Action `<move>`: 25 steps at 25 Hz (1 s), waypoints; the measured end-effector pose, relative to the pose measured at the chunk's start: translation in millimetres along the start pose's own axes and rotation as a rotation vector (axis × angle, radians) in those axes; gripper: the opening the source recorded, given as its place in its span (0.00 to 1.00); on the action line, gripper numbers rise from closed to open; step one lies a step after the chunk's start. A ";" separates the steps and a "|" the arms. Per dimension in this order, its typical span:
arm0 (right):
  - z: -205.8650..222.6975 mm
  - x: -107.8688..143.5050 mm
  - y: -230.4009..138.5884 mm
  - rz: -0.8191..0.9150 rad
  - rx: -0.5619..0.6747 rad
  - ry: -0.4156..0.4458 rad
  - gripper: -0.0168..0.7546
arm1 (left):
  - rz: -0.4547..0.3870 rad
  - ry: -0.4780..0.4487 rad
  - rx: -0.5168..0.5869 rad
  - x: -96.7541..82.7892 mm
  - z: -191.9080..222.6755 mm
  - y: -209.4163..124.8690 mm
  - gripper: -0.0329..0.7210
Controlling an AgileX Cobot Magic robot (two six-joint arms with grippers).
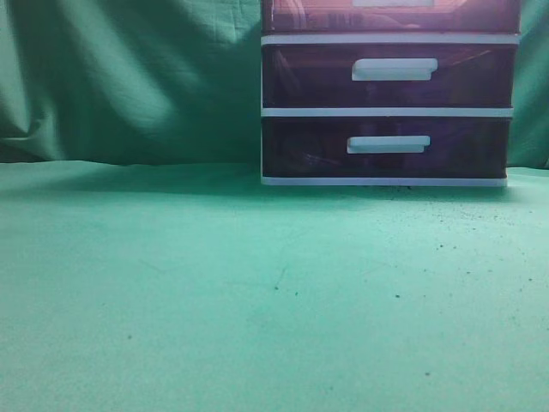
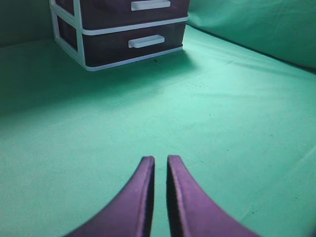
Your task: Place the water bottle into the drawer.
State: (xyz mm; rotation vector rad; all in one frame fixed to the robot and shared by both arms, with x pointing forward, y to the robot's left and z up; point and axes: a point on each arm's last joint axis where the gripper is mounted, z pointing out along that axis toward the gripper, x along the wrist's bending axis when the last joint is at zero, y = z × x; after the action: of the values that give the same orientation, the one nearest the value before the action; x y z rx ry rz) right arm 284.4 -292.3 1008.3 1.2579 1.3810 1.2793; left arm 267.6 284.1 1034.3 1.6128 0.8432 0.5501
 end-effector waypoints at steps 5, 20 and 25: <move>11.8 -3.9 -44.2 0.029 0.110 -0.040 0.02 | 0.002 0.001 0.000 0.1 0.0 0.0 0.14; 13.6 -5.2 -60.9 0.051 0.187 -0.056 0.08 | 0.002 0.001 0.000 0.1 0.0 0.0 0.14; 13.6 -5.2 -61.1 0.052 0.188 -0.056 0.08 | 0.002 0.001 0.000 0.1 0.0 0.0 0.14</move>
State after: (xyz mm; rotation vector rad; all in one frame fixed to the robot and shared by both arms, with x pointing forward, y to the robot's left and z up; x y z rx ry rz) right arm 291.1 -293.8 945.8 1.4543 1.4637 1.1604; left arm 267.6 284.2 1034.4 1.6132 0.8427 0.5522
